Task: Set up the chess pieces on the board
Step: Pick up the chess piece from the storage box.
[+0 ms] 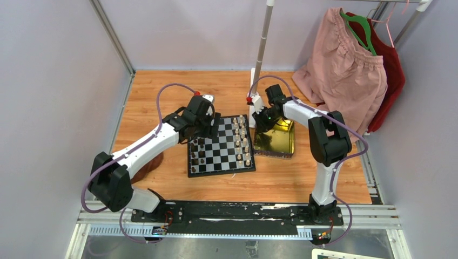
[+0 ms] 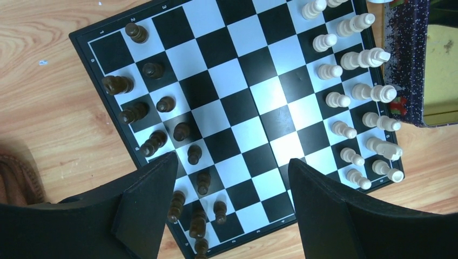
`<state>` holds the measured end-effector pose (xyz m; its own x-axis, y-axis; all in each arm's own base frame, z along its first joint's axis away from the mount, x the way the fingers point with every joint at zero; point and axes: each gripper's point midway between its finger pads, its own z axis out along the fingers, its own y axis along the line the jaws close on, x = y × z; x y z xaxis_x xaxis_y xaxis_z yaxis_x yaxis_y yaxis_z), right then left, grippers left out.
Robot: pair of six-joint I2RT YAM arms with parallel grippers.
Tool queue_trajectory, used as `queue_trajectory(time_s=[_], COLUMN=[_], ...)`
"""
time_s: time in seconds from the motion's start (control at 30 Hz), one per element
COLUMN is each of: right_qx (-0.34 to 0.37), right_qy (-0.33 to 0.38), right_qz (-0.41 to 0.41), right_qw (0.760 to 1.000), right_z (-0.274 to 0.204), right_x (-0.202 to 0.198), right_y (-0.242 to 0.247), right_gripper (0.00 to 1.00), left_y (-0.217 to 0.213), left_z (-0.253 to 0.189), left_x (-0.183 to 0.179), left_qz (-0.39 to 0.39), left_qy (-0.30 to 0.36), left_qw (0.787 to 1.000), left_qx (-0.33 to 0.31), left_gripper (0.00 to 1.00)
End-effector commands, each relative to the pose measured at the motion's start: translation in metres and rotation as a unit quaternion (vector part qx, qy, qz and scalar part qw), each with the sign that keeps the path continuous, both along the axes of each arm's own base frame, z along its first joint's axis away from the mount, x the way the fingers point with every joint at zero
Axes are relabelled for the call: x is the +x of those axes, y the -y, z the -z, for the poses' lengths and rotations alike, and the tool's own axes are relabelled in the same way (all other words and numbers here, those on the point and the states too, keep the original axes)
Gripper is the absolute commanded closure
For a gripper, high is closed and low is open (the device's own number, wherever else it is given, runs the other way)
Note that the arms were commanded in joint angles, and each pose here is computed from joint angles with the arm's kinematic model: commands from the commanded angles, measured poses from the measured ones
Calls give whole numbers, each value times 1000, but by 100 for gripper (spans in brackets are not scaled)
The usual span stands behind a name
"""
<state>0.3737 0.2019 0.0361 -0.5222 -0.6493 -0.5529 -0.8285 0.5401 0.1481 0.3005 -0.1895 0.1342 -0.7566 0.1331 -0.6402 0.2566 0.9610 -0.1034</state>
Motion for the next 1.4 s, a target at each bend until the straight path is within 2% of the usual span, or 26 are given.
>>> queue_trajectory(time_s=[0.0, 0.63, 0.87, 1.1, 1.37], right_qx=[11, 13, 25, 77, 139], right_qy=[2, -3, 7, -1, -31], right_qz=[13, 68, 70, 44, -12], right_qw=[1000, 998, 997, 996, 990], right_z=[-12, -44, -72, -110, -143], right_x=[3, -21, -32, -54, -92], right_y=[0, 11, 10, -18, -72], right_gripper=[81, 94, 100, 100, 100], left_y=[7, 10, 15, 27, 60], left_z=[-16, -44, -57, -67, -73], left_x=[7, 2, -2, -5, -1], left_qz=[7, 9, 6, 4, 7], left_qy=[17, 47, 52, 52, 32], left_qw=[1000, 998, 995, 990, 975], left_qx=[-11, -50, -79, -129, -220], left_gripper=[20, 19, 19, 19, 18])
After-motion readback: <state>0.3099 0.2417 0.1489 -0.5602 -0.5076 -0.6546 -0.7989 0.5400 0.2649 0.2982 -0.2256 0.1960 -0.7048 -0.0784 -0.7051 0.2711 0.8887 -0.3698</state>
